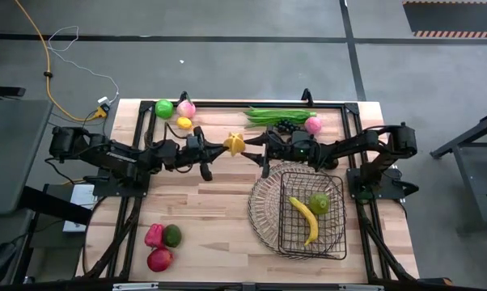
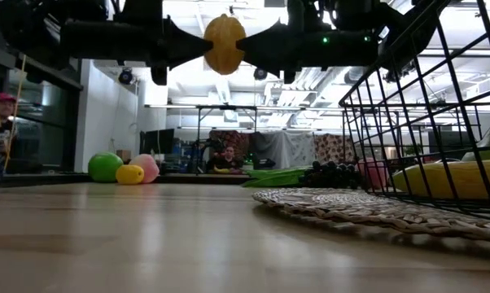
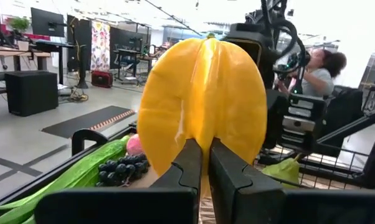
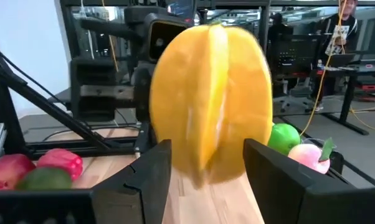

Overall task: Build produce basket
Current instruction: Put the starfruit into the wire basket, then put the mangosteen into the wire basket

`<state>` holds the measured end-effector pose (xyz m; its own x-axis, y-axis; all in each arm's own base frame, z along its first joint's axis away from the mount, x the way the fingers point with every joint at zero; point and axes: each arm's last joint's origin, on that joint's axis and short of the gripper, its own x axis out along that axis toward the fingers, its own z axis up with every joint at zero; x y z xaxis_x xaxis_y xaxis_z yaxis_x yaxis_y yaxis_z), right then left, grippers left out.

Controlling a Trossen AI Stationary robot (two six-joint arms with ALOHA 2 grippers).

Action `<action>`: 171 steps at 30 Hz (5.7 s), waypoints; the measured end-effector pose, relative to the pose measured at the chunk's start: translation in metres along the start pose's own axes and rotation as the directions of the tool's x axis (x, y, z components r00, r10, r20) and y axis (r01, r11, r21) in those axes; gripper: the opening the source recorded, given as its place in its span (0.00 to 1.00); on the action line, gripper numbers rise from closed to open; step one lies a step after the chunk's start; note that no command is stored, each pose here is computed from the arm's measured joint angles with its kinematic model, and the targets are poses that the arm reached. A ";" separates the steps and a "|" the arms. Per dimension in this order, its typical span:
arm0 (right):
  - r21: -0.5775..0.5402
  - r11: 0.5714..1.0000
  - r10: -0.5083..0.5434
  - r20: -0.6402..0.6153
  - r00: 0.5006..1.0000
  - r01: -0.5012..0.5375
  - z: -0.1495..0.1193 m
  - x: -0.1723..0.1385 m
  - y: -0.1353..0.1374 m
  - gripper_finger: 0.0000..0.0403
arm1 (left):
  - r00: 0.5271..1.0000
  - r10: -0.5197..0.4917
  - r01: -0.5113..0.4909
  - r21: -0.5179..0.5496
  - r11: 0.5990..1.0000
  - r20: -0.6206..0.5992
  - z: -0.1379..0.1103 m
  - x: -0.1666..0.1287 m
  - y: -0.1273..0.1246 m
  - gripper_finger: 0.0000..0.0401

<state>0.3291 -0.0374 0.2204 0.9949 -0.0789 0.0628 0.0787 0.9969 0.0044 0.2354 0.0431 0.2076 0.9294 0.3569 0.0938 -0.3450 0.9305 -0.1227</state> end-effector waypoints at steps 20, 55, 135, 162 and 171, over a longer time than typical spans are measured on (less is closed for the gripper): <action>-0.006 1.000 0.006 -0.035 0.999 -0.006 -0.003 0.000 0.000 0.03 | 0.997 0.024 -0.018 0.088 0.996 -0.073 -0.005 0.006 -0.006 0.11; -0.043 0.991 -0.123 0.097 0.988 0.128 0.019 -0.100 -0.007 0.00 | 0.998 -0.059 0.059 0.112 0.992 -0.004 0.034 -0.088 0.011 0.48; 0.442 0.707 0.224 -0.880 0.418 0.551 0.005 -0.148 0.167 0.13 | 0.999 -0.040 0.039 0.083 0.996 0.010 0.034 -0.087 0.011 0.48; -0.002 0.867 -0.290 -0.814 0.503 0.498 0.077 -0.140 0.105 0.51 | 0.999 -0.042 0.039 0.079 0.996 0.030 0.036 -0.087 0.011 0.48; -0.156 0.861 -0.433 -0.725 0.536 0.485 0.034 -0.113 0.040 0.51 | 0.999 -0.043 0.041 0.081 0.996 0.029 0.036 -0.087 0.011 0.48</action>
<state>0.2175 0.0115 0.2472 0.5446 -0.4743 -0.6917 0.5601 0.8196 -0.1210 0.1460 0.0248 0.2340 0.9392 0.3186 0.1279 -0.3163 0.9479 -0.0385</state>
